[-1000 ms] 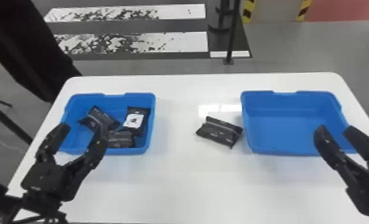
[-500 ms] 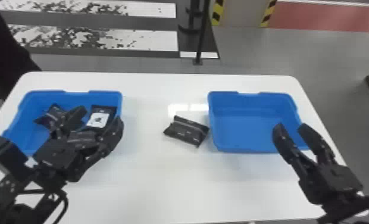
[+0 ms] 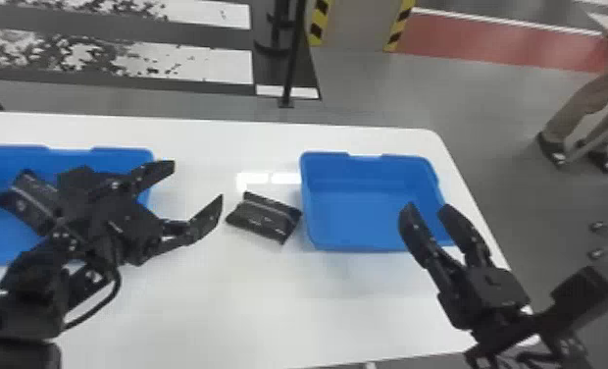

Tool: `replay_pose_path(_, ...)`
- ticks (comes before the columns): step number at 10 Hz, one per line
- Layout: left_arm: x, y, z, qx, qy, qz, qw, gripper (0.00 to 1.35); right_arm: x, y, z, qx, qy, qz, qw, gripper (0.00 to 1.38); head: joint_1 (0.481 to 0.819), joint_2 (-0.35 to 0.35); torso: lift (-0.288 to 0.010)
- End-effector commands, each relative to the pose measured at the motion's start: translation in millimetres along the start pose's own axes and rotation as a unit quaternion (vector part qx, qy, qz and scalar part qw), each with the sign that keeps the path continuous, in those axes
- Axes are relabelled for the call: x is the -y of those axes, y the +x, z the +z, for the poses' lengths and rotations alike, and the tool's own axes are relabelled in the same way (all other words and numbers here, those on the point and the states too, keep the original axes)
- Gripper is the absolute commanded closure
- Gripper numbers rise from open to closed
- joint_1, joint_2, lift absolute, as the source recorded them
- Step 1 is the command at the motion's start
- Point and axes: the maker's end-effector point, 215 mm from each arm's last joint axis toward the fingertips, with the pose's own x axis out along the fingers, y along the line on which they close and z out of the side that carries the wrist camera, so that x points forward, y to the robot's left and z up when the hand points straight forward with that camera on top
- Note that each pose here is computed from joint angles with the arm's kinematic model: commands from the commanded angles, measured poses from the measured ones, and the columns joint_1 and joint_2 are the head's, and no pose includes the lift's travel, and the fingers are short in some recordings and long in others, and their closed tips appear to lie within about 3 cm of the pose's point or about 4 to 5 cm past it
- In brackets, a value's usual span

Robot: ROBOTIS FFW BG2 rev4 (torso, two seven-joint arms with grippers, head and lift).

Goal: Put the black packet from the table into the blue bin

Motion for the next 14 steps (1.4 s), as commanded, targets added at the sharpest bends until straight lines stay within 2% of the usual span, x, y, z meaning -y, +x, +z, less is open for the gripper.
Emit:
replay_pose_path(1, -4.0, 21.1, -10.9, -0.029, 0.030, -0.005, 0.9991, 0.17, 0.1, -0.1, -0.2, 0.000, 0.000, 0.000, 1.000, 0.51, 0.695, -0.222, -0.110)
replay_pose_path(3, 30.7, 63.7, -10.2, -0.038, 0.049, -0.054, 0.9966, 0.17, 0.0, 0.6, 0.7, 0.001, 0.000, 0.000, 1.000, 0.51, 0.695, -0.235, -0.110)
replay_pose_path(5, 58.7, 98.6, -18.0, -0.055, 0.078, -0.094, 0.9909, 0.16, -1.2, 4.1, 1.0, 0.003, 0.000, 0.002, 1.000, 0.51, 0.695, -0.299, -0.110)
replay_pose_path(8, 62.8, 112.3, -56.1, -0.115, 0.116, -0.108, 0.9807, 0.16, -1.0, 6.0, -0.3, 0.003, 0.000, 0.002, 1.000, 0.51, 0.695, -0.333, -0.110)
replay_pose_path(10, 84.1, 123.3, -71.4, -0.138, 0.134, -0.137, 0.9717, 0.16, 0.0, 7.8, -1.2, 0.003, 0.001, 0.002, 1.000, 0.51, 0.695, -0.337, -0.110)
replay_pose_path(12, 83.9, 129.8, -92.8, -0.168, 0.153, -0.144, 0.9631, 0.16, 0.2, 9.1, -0.6, 0.004, 0.001, 0.002, 1.000, 0.51, 0.695, -0.350, -0.110)
replay_pose_path(14, 76.1, 130.7, -98.9, -0.179, 0.161, -0.135, 0.9611, 0.16, 1.0, 8.9, -0.1, 0.005, 0.002, 0.001, 1.000, 0.51, 0.695, -0.350, -0.110)
